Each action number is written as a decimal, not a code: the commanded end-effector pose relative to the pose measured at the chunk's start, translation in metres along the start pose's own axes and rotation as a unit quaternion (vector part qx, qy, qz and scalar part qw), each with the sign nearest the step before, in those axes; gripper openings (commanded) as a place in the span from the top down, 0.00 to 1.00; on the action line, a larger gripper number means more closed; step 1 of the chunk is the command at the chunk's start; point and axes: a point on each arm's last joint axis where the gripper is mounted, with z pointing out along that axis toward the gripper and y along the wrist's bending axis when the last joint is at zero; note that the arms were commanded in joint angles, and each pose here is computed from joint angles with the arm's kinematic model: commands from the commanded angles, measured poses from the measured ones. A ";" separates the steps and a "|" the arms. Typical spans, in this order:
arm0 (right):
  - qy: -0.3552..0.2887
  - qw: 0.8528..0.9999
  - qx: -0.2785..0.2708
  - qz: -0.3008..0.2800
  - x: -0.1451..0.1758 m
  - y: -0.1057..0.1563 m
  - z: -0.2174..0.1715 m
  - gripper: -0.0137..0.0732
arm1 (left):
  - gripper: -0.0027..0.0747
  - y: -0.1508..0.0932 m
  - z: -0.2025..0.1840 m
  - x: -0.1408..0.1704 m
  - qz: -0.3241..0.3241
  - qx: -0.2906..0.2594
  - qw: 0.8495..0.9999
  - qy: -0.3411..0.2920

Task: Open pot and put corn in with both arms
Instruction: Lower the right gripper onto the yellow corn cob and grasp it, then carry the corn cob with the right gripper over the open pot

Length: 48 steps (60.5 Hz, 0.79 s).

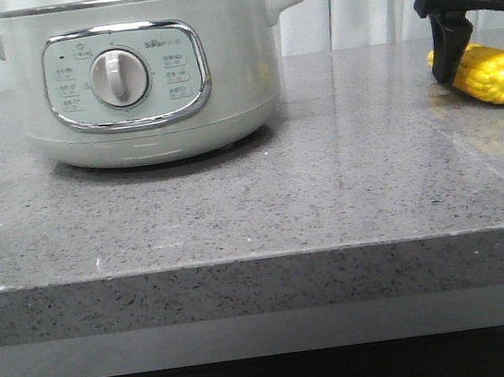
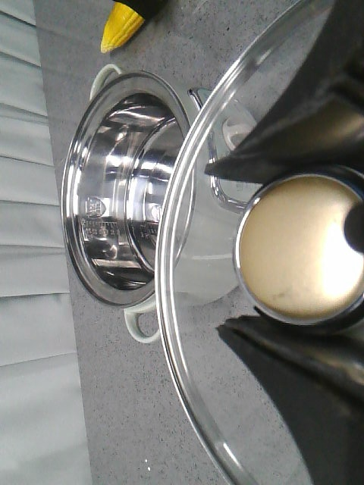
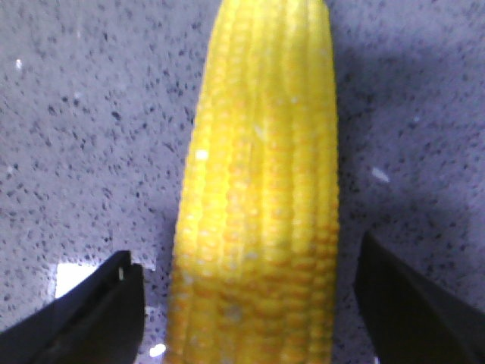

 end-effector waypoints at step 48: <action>-0.142 0.988 -0.040 -0.051 0.004 0.035 -0.156 0.50 | 0.66 0.000 -0.009 -0.024 -0.003 -0.002 0.996 -0.091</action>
